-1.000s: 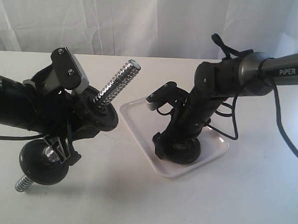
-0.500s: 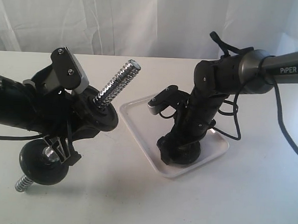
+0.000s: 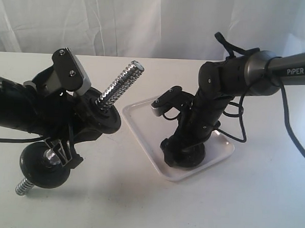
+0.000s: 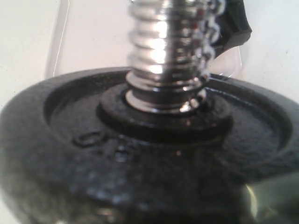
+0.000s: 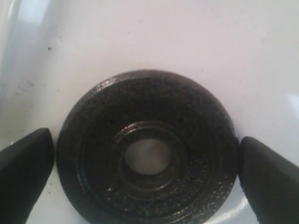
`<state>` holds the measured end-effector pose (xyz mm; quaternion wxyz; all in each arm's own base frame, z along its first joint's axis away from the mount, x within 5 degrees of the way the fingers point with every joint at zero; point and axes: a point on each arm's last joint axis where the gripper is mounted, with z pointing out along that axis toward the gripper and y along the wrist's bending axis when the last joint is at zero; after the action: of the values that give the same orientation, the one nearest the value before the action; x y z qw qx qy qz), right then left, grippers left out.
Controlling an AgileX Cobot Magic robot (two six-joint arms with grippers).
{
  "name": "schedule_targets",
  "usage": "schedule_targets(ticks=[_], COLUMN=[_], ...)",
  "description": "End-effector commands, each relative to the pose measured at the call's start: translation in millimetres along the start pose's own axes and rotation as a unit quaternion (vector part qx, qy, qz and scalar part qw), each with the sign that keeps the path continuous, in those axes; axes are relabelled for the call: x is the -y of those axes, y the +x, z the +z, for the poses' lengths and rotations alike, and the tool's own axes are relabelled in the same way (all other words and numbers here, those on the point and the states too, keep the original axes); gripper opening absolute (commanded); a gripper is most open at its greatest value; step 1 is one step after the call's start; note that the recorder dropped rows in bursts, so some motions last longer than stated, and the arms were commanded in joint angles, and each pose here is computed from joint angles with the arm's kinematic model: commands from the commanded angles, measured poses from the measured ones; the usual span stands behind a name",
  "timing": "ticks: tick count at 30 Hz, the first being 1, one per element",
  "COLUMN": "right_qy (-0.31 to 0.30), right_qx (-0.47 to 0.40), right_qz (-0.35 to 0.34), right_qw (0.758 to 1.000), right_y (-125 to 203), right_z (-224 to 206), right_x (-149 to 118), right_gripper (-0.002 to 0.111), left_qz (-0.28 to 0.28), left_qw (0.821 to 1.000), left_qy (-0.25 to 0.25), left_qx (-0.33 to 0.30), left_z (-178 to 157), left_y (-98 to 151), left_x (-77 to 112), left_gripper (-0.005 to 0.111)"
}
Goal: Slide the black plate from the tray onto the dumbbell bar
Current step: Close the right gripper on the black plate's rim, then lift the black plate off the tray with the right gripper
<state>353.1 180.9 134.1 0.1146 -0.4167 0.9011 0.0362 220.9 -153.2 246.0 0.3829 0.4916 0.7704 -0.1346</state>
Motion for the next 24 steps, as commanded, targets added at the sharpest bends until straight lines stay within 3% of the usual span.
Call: schedule_targets(ticks=[1,8,10,11,12,13,15,18,24], right_qy=[0.007,0.0,-0.002,-0.002,-0.002,-0.003,-0.005,-0.009,-0.016], right_qx=[-0.014,-0.024,-0.029,-0.028,-0.028,-0.03,-0.033,-0.041,-0.047], right_qz=[-0.018,-0.002,0.0,0.0,0.0,0.005,0.016,0.025,0.048], right_qw=[1.0,1.0,1.0,1.0,1.0,1.0,0.999,0.999,0.998], right_y=[5,7,8,8,8,8,8,10,4], right_z=[10,14,15,15,15,15,15,11,-37], right_x=[2,1,0,0,0,0,0,-1,6], right_gripper=[0.105,0.103,0.088,0.069,0.058,0.029,0.001,0.0,0.0], left_qz=[-0.054,-0.054,-0.054,-0.054,-0.054,-0.054,-0.054,-0.054,-0.043], left_qw=[0.998,0.998,0.998,0.998,0.998,0.998,0.998,0.998,0.999], left_qy=[0.02,0.019,0.019,0.019,0.019,0.019,0.019,0.019,0.018], left_qx=[0.004,0.004,0.004,0.004,0.004,0.004,0.004,0.004,-0.001], left_z=[-4,-4,-4,-4,-4,-4,-4,-4,-4], left_y=[2,1,1,1,1,1,1,1,2], left_x=[4.5,4.3,4.3,4.3,4.3,4.3,4.3,4.3,4.2], left_gripper=[0.0,0.0,0.0,0.0,0.0,0.0,0.0,0.0,0.0])
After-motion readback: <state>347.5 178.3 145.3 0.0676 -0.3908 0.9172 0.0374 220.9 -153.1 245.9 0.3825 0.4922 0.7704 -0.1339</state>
